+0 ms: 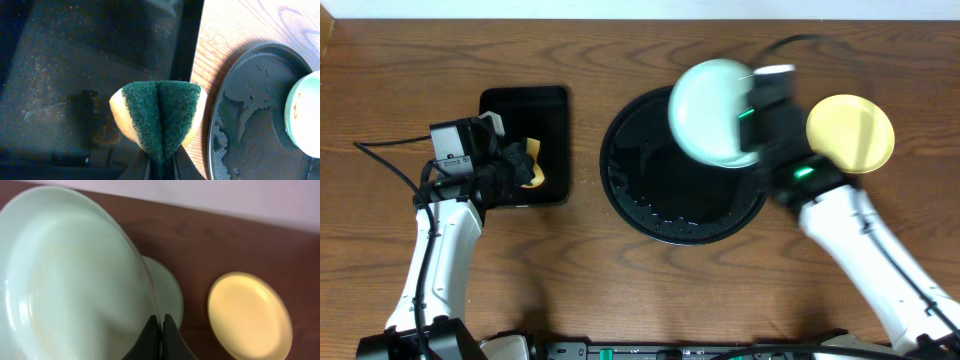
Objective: Clean dirty plates on tray and stack at the side
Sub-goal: 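Carry the blue plate with the right gripper onto the yellow plate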
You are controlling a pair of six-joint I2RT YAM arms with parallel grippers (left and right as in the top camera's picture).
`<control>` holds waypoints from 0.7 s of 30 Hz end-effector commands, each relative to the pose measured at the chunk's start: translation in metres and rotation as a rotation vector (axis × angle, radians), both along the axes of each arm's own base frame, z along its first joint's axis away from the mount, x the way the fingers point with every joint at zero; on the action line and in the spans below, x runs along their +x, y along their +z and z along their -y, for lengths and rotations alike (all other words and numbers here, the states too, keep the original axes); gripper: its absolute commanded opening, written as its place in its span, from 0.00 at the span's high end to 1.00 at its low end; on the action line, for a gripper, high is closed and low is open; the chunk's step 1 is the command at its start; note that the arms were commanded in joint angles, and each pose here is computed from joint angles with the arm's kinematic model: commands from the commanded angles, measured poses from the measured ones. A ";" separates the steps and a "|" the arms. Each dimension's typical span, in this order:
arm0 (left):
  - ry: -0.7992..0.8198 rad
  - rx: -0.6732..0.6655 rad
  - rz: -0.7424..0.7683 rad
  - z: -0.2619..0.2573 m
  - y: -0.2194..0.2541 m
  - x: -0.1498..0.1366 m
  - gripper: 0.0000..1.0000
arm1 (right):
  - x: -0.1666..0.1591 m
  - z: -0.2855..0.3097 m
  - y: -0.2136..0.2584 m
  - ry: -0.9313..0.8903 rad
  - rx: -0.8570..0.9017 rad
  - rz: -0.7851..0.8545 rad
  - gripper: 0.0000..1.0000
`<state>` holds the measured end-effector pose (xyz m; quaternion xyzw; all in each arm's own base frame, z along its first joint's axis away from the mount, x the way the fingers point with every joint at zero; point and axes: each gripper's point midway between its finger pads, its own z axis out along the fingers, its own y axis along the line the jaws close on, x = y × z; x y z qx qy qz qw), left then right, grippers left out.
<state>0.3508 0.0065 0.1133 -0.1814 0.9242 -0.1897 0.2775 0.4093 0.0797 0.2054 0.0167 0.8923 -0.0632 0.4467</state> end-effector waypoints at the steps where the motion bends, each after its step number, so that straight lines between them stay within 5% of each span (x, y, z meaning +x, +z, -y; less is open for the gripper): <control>1: -0.009 -0.007 0.005 0.001 0.002 0.001 0.91 | 0.010 0.038 0.005 -0.045 0.316 -0.019 0.99; 11: -0.009 -0.007 0.005 0.001 0.002 0.001 0.91 | 0.004 0.228 -0.043 -0.442 0.424 -0.036 0.99; 21: -0.011 -0.007 -0.005 0.001 0.000 -0.001 0.91 | 0.012 0.269 -0.103 -0.530 0.445 -0.092 0.99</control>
